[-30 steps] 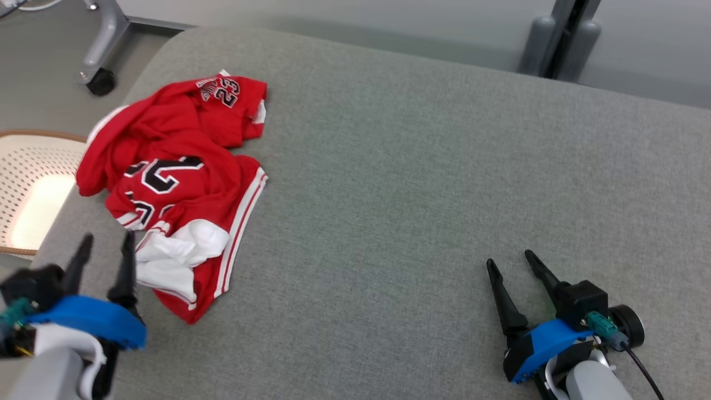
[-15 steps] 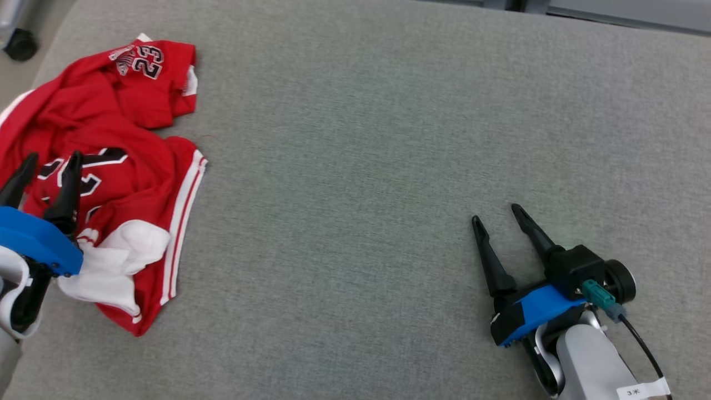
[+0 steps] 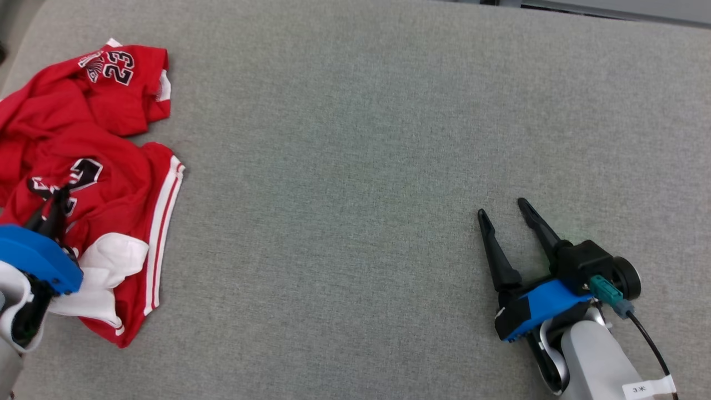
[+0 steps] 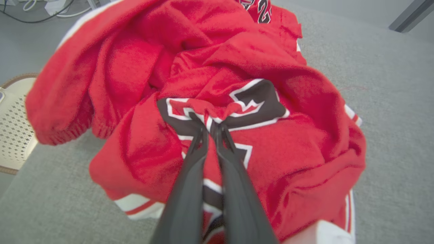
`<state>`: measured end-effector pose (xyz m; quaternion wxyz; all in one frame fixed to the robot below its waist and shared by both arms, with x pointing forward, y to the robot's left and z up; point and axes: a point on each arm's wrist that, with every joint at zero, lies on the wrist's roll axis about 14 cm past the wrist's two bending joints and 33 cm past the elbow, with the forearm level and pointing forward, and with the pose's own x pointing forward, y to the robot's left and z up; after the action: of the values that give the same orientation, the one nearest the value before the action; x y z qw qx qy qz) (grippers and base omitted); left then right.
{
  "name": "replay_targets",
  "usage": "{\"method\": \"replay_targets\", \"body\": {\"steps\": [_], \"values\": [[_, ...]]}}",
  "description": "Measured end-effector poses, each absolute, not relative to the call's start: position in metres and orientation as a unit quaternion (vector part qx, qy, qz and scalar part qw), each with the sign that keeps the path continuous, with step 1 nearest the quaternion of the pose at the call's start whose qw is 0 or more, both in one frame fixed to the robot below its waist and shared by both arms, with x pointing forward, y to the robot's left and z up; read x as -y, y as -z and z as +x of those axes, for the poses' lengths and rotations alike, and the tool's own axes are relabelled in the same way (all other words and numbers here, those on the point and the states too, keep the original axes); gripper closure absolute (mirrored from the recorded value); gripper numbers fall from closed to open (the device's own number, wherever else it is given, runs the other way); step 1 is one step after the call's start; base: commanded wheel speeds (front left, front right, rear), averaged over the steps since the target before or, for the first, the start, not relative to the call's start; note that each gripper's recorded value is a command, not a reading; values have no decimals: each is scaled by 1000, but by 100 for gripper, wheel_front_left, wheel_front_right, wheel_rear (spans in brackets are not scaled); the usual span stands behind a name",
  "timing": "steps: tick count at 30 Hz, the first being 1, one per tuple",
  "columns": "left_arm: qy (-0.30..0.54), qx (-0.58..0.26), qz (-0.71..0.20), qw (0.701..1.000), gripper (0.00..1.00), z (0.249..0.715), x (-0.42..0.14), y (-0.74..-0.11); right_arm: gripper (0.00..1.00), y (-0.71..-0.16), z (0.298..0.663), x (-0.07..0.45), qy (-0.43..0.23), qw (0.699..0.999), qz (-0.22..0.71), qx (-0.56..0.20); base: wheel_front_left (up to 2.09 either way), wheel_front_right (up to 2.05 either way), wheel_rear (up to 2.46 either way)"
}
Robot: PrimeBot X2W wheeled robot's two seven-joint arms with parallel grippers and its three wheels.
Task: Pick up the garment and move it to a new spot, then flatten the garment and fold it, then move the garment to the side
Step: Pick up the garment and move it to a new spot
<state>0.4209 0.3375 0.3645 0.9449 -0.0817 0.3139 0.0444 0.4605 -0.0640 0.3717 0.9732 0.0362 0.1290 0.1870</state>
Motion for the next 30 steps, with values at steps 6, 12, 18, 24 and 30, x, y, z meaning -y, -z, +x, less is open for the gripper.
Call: {"method": "replay_targets", "body": {"steps": [6, 12, 18, 24, 30], "values": [[-30, -179, -54, 982, 100, 455, -344, -442, 0, -381, 446, 67, -185, 973, 40, -131, 0, 0, 0], [25, -19, -32, 999, 100, 487, -320, -554, 0, -396, 430, 75, -173, 976, 52, -122, 0, 0, 0], [111, 76, -37, 990, 100, 491, -254, -609, 0, -408, 413, 94, -145, 981, 59, -112, 0, 0, 0], [213, 97, -93, 968, 100, 490, -161, -612, 0, -418, 397, 125, -103, 988, 64, -100, 0, 0, 0], [318, 48, -152, 935, 100, 474, -56, -576, 0, -426, 381, 154, -61, 992, 67, -89, 0, 0, 0]]}}
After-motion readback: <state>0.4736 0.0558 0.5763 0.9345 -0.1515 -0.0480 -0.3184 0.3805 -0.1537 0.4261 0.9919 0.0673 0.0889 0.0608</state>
